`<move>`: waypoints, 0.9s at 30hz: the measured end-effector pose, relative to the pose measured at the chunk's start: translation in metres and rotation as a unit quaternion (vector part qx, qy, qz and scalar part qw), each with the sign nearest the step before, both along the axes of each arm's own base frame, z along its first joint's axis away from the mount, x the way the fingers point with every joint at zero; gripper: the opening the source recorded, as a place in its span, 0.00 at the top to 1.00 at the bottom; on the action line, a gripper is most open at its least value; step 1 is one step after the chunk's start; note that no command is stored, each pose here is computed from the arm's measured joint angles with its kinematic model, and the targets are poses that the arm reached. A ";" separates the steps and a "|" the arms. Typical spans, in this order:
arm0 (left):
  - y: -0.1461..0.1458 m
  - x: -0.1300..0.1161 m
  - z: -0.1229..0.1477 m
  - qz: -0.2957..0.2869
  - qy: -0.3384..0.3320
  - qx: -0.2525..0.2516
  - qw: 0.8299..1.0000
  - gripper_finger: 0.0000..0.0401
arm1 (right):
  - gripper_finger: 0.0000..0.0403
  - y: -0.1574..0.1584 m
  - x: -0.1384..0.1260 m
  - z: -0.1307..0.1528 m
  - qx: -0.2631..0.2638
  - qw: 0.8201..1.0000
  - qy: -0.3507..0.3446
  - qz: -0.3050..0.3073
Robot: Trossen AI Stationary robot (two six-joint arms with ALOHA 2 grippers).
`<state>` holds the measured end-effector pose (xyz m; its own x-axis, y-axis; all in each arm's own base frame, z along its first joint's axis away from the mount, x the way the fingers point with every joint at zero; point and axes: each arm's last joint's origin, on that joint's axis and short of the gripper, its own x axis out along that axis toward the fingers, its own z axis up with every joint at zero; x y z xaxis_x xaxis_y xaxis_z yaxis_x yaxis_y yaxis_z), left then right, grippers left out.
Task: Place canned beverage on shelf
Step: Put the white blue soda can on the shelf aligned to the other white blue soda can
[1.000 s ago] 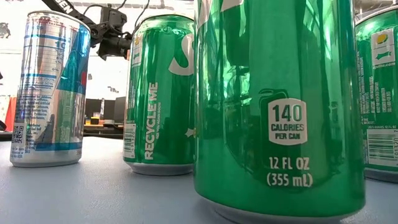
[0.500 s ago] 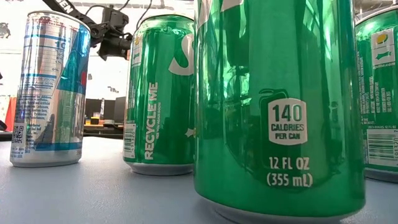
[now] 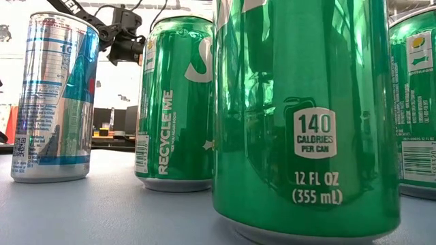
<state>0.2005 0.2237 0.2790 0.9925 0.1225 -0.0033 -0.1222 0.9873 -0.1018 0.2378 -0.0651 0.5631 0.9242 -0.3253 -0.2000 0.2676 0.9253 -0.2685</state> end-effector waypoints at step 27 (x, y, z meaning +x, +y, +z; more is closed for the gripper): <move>0.007 0.002 -0.008 0.031 -0.002 -0.047 0.998 0.29 | 0.33 0.000 0.000 0.000 0.001 1.000 0.002 0.000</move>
